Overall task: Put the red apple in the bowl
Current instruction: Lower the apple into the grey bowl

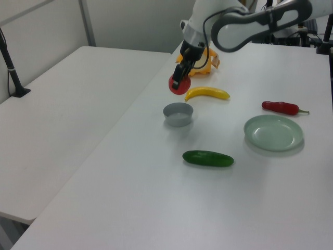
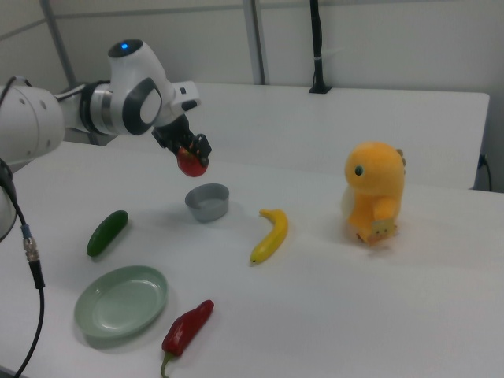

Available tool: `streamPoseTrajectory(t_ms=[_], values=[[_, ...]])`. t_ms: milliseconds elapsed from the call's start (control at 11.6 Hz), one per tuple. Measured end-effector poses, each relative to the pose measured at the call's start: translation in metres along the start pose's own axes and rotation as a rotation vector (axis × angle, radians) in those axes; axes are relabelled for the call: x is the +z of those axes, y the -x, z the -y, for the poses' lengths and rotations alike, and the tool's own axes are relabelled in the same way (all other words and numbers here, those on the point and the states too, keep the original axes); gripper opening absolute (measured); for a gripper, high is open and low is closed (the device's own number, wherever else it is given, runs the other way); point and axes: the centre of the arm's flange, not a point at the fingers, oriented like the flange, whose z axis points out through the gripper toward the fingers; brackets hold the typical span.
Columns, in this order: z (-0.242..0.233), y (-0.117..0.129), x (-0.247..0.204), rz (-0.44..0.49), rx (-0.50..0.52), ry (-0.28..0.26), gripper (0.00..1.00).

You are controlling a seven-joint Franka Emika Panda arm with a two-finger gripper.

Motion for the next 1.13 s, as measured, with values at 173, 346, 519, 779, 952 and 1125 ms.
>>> streamPoseTrajectory(t_ms=[173, 346, 519, 779, 952, 1125], values=[[-0.001, 0.004, 0.029, 0.003, -0.007, 0.005, 0.79], [-0.001, 0.01, 0.054, 0.024, -0.01, 0.01, 0.79], [-0.002, 0.015, 0.075, 0.026, -0.011, 0.009, 0.79], [-0.002, 0.02, 0.096, 0.025, -0.023, 0.017, 0.79], [-0.003, 0.023, 0.102, 0.03, -0.031, 0.024, 0.79], [-0.003, 0.024, 0.106, 0.035, -0.031, 0.025, 0.79]])
